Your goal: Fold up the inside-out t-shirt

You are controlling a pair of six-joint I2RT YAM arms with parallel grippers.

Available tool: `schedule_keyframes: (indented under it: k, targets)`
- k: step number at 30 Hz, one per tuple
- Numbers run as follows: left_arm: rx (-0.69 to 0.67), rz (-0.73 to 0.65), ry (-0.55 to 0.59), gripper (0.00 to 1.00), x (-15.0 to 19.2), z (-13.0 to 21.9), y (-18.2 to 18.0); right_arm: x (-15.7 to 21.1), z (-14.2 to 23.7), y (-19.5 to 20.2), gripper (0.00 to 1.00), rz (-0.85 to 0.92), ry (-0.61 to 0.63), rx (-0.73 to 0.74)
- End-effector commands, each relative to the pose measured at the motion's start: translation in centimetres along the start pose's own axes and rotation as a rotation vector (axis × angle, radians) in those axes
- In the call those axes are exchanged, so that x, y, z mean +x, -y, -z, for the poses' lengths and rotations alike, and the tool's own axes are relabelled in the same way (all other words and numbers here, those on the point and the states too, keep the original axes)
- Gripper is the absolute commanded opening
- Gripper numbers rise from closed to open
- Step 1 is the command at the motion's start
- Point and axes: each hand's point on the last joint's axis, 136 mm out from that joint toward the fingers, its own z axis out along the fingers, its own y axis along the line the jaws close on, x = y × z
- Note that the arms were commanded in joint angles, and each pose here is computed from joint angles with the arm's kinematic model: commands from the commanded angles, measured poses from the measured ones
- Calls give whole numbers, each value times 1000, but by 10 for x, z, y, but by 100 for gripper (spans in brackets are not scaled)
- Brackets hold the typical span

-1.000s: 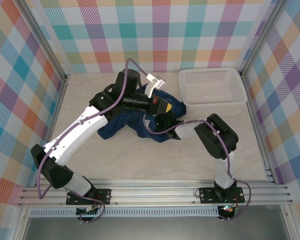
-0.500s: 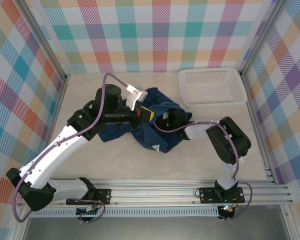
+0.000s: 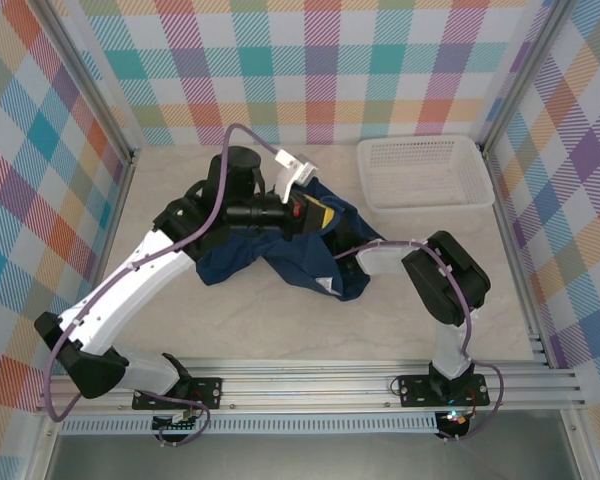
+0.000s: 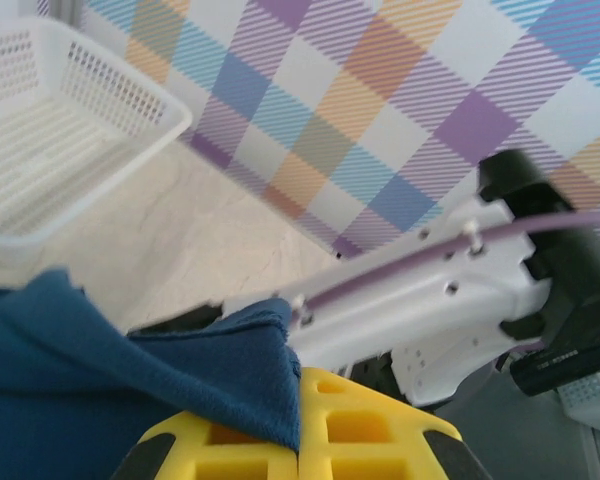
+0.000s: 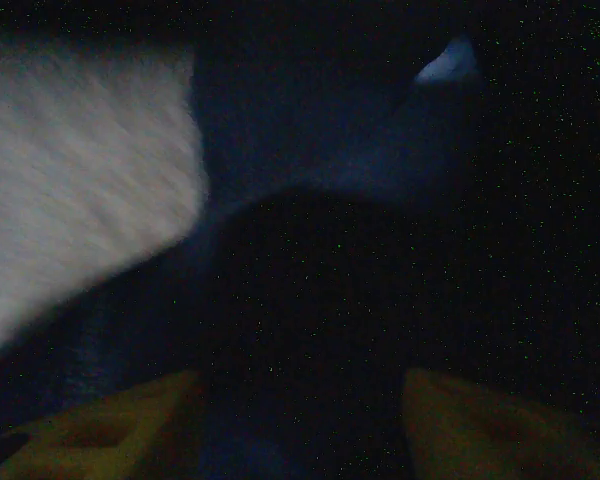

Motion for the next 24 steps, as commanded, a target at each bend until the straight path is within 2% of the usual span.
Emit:
schedule_keyframes:
  k: [1, 5, 12, 18, 21, 24]
  targets:
    - [96, -76, 72, 0, -31, 10, 35, 14, -6, 11, 58, -33, -53, 85]
    - [127, -115, 104, 0, -43, 23, 50, 17, -15, 19, 66, -44, -93, 137]
    - [156, -150, 128, 0, -44, 39, 65, 12, -27, 28, 70, -63, -139, 211]
    - [49, -177, 176, 0, -47, 53, 54, 32, -28, 37, 71, -79, -213, 252]
    - [-14, -182, 216, 0, -49, 61, 47, 41, -28, 36, 64, -94, -239, 240]
    - [-176, -159, 259, 0, -51, 66, 18, 49, -26, 31, 39, -98, -272, 206]
